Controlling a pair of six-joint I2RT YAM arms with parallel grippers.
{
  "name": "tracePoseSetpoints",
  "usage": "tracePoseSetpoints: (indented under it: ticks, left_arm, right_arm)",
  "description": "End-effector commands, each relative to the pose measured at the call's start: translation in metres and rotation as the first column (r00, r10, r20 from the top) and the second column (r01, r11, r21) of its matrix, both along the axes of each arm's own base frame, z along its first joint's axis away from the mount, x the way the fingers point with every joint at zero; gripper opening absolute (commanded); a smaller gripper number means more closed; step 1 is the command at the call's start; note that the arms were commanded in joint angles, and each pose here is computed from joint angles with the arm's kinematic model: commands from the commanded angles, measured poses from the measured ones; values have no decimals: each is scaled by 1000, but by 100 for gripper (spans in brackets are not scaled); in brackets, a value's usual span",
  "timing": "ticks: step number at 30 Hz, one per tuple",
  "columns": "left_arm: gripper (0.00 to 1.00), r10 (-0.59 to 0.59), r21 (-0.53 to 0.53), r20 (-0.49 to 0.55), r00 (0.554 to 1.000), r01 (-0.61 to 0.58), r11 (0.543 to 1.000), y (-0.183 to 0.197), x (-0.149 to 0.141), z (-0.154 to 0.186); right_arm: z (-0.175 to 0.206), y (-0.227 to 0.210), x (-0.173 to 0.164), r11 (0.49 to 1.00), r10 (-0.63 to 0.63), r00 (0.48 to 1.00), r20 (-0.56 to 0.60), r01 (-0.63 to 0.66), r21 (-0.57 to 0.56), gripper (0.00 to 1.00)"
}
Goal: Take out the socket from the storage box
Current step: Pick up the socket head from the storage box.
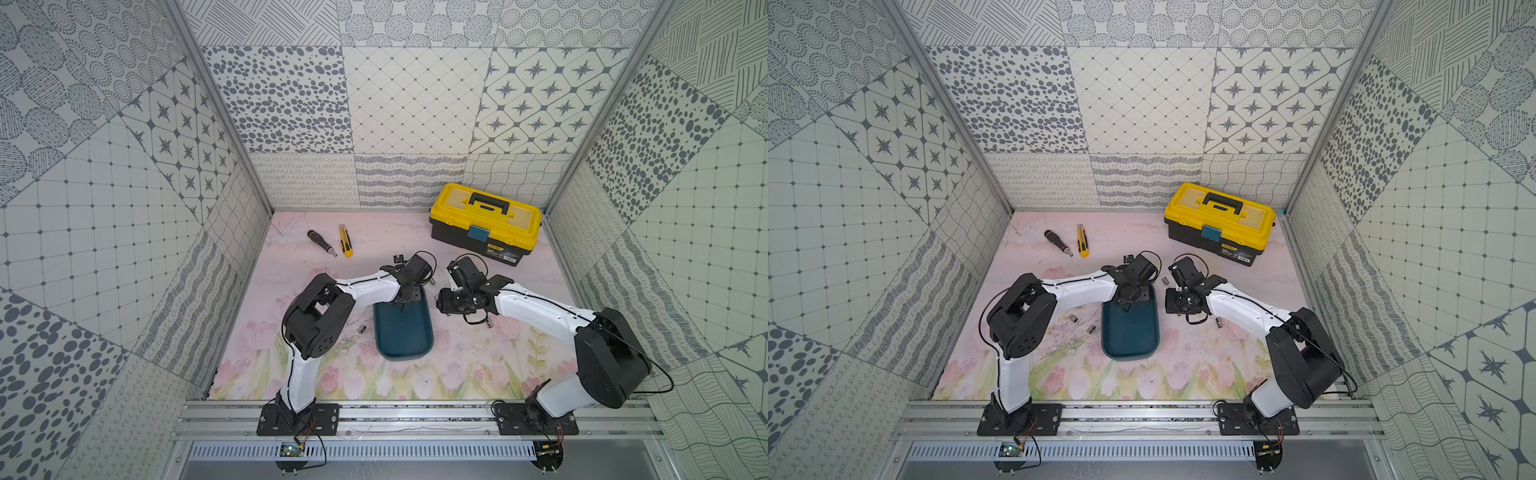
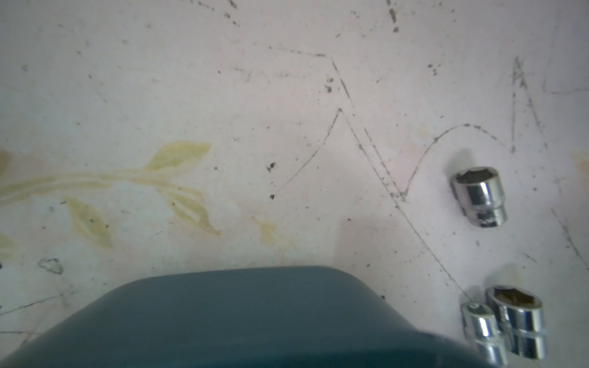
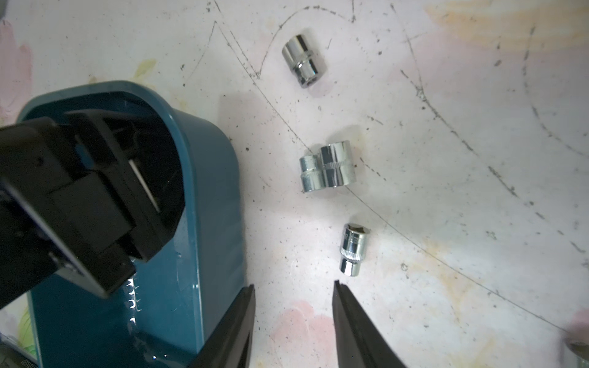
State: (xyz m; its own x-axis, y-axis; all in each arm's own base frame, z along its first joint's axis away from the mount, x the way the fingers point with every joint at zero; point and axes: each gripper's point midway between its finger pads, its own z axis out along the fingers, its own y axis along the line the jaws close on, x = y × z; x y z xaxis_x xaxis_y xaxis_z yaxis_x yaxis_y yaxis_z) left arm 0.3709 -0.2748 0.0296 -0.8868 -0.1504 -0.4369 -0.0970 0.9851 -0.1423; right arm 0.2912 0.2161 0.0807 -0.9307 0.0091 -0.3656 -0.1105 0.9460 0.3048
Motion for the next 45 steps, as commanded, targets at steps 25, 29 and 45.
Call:
tracePoseSetpoints:
  ticks: [25, 29, 45]
  left_arm:
    - [40, -122, -9, 34, 992, 123, 992, -17, 4, -1]
    - [32, -116, 2, 34, 993, 116, 993, -14, 4, -4]
    - [23, -152, -89, 54, 987, 156, 984, -17, -12, 39]
  right_arm:
    - [11, 4, 3, 999, -6, 999, 36, 5, 49, 45]
    - [11, 4, 3, 999, -6, 999, 37, 4, 50, 45]
    - [15, 5, 5, 999, -1, 999, 51, -2, 51, 45]
